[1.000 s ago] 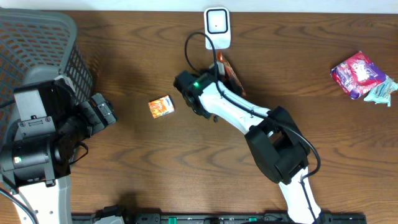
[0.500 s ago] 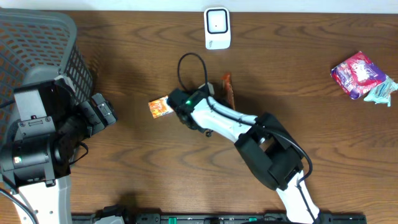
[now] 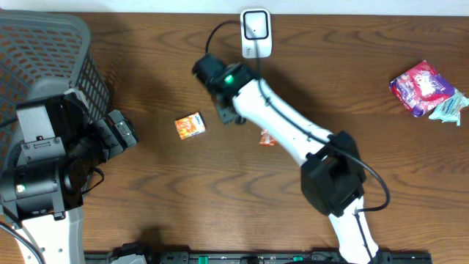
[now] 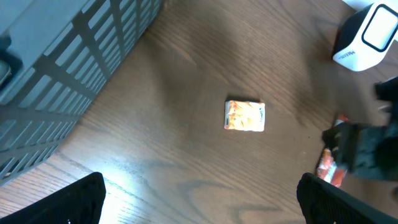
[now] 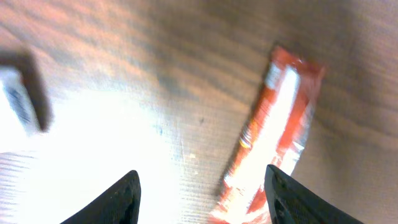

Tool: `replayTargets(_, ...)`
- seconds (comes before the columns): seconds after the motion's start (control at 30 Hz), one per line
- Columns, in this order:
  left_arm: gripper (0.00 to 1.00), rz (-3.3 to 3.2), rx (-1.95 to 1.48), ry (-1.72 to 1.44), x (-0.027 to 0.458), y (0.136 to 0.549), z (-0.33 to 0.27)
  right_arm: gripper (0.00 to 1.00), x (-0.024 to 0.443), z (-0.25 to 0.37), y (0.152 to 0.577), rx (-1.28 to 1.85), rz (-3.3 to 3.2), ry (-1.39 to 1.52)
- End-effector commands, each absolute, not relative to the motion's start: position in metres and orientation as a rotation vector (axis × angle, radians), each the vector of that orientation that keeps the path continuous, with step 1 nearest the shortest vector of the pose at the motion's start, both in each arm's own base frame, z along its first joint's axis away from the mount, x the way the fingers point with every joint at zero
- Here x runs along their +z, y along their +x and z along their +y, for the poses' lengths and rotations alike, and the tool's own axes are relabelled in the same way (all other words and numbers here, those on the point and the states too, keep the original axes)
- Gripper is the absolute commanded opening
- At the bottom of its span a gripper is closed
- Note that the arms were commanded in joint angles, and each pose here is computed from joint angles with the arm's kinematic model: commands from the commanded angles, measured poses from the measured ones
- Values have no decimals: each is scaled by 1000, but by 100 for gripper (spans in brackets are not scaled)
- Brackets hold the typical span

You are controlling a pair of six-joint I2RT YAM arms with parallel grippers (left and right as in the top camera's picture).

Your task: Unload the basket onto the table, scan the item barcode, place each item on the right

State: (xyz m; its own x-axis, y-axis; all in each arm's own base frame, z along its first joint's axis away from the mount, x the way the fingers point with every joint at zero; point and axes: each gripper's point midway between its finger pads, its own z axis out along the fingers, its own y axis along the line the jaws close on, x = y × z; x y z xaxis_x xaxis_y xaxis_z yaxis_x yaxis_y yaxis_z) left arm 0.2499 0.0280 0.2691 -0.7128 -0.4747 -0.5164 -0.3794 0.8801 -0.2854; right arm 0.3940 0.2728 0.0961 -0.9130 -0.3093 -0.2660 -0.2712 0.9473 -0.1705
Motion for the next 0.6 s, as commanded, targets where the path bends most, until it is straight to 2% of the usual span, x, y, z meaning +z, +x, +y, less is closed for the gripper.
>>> replayTargets(0.0,98,2436,-204,-623,272,250,30,61,100,258,400,-69,2879,-408)
replayTargets(0.13,98,2435,-204,-624,272,250,30,70,89,224,404,-58,2967,-309)
replayTargets(0.33,98,2436,-204,-623,272,250,30,66,71,202,405,-39,3024,-313)
replayTargets(0.57,98,2436,-204,-623,272,250,30,62,56,212,414,-7,2965,-352)
